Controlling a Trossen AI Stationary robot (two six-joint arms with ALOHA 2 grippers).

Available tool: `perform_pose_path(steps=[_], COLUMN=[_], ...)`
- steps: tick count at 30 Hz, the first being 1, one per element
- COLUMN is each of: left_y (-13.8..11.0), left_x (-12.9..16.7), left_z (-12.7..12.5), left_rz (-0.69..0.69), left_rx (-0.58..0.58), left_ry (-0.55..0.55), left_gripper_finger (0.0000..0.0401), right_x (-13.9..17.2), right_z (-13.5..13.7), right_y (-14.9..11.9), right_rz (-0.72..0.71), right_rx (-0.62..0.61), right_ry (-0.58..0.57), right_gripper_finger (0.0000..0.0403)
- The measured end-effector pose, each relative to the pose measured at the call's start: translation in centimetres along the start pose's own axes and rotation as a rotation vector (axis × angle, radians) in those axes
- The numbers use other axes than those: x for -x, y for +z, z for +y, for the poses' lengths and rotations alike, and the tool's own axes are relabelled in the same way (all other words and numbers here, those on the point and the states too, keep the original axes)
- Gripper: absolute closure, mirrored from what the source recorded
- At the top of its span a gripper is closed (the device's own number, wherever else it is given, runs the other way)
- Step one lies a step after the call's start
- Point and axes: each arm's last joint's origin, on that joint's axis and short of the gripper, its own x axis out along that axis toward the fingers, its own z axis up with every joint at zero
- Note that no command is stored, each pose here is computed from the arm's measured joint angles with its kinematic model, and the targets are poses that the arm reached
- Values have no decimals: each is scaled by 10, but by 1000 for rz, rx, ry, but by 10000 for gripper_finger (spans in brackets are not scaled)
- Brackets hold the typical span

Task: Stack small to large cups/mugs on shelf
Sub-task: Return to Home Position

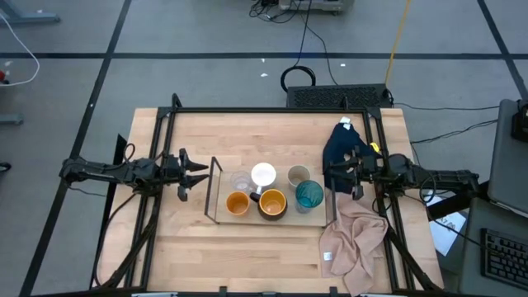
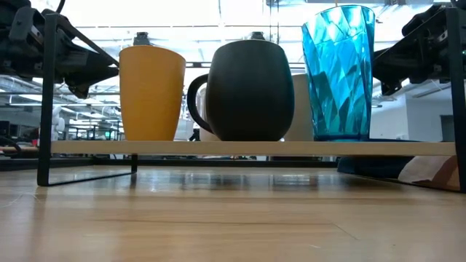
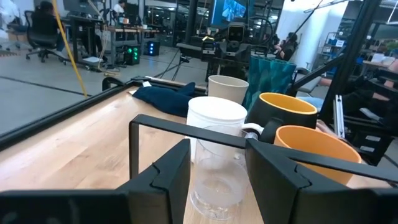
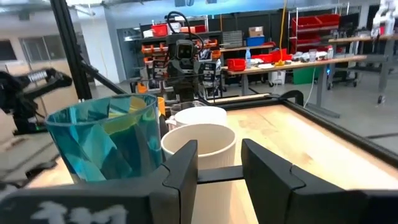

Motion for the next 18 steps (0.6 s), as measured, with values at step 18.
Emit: perform_pose_path(steps=[18], left_y=[19], left_x=[3], left_z=[-5], left_rz=[-26], left_rx=[-146], left_ry=[-95], left_gripper_finger=[279], right_x=[0], right_z=[-1], right_y=[7], right_rz=[-67], right_rx=[63], right_ry=[-47], right_gripper_finger=[287])
